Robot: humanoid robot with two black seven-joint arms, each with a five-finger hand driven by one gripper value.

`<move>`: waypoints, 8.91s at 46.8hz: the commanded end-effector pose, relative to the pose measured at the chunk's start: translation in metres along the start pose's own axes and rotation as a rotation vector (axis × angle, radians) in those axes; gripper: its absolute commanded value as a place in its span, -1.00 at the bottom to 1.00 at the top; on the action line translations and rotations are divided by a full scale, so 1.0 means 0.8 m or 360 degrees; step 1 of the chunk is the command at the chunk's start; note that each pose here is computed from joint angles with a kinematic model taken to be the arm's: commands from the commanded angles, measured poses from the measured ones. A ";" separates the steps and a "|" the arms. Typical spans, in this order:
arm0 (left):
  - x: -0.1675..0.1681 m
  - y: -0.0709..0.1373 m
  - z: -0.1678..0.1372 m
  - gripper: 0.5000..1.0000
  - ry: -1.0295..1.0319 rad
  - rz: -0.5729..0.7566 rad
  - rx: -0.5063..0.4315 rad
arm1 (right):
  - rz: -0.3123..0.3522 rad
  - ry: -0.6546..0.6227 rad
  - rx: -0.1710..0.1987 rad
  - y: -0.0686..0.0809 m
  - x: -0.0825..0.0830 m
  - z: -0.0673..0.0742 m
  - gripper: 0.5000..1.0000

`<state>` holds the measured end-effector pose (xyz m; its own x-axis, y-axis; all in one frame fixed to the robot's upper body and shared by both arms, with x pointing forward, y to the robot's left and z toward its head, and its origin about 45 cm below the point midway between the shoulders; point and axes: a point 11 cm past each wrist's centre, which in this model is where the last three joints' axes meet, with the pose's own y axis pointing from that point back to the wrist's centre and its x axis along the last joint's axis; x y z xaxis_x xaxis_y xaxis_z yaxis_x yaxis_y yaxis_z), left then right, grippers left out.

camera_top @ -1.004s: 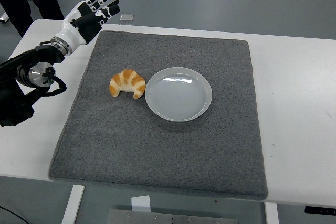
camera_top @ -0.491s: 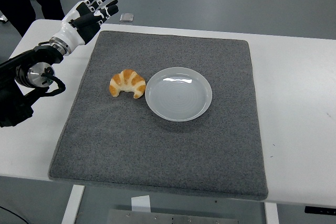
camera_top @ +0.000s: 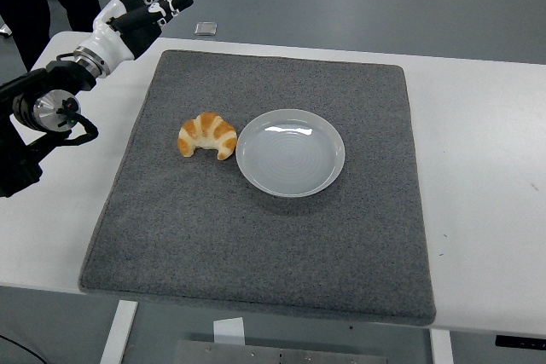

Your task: Place the bread on the plate

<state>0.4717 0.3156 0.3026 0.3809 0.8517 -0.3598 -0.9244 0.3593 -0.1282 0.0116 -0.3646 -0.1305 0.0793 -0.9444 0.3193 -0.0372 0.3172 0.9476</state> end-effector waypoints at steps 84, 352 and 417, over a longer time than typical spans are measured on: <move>-0.053 0.049 -0.071 0.93 -0.1889 -0.0572 0.0815 | 0.0003 0.0000 0.0003 0.000 0.000 -0.001 0.81; -0.194 -0.031 -0.129 -1.00 -0.2221 -0.0934 0.0037 | 0.0000 0.0000 0.0003 0.000 0.000 -0.001 0.81; -0.138 0.008 -0.197 -1.00 -0.2217 -0.0726 0.0077 | 0.0000 0.0000 0.0003 0.000 0.000 -0.001 0.81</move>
<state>0.4209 0.1633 0.1964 0.3729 0.3222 0.8702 -0.7279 0.6831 0.0590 0.0126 -0.3646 -0.1305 0.0784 -0.9444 0.3193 -0.0386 0.3172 0.9476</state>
